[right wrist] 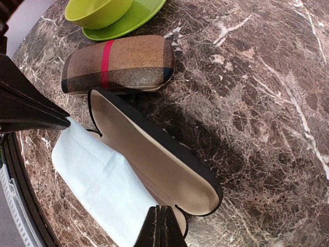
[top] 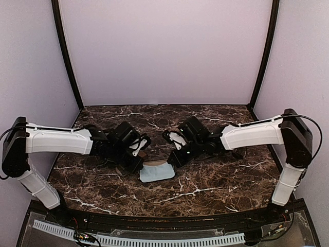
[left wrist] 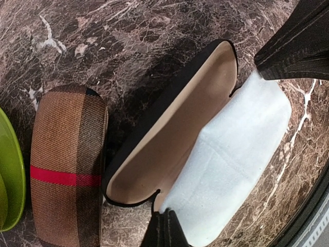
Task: Organize the sunglasses
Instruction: Place the folded cleaning cloth in the sunglasses case.
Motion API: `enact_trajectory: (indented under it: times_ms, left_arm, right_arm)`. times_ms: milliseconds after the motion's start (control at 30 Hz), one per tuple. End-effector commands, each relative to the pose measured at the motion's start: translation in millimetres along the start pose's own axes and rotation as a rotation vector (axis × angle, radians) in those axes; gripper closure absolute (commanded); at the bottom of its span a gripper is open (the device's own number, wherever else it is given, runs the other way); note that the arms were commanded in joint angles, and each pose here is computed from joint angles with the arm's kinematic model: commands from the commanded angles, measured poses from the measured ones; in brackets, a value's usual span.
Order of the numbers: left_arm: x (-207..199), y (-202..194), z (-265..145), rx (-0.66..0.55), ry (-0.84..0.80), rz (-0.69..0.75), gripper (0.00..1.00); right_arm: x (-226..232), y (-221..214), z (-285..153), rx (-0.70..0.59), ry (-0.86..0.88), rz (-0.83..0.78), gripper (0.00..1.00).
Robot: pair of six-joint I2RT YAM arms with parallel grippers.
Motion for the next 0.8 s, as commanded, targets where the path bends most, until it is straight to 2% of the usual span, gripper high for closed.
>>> enact_trajectory:
  times_ms: [0, 767]
  left_arm:
    - [1, 3, 1, 0.016, -0.004, 0.008, 1.00]
    - [-4, -6, 18, 0.074, -0.046, 0.016, 1.00]
  right_arm:
    - [-1, 11, 1, -0.014, 0.001, -0.005, 1.00]
    - [-6, -7, 14, 0.068, 0.014, 0.001, 1.00]
Point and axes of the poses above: each gripper's point midway between its finger pads, its own z axis out along the fingers, its own x axis along the line the jaws close on, y = z × x, the point moved 2 cm from there along -z, back along the fingers, and after that the axes turned 10 degrees about z, right-handed, at the moved point
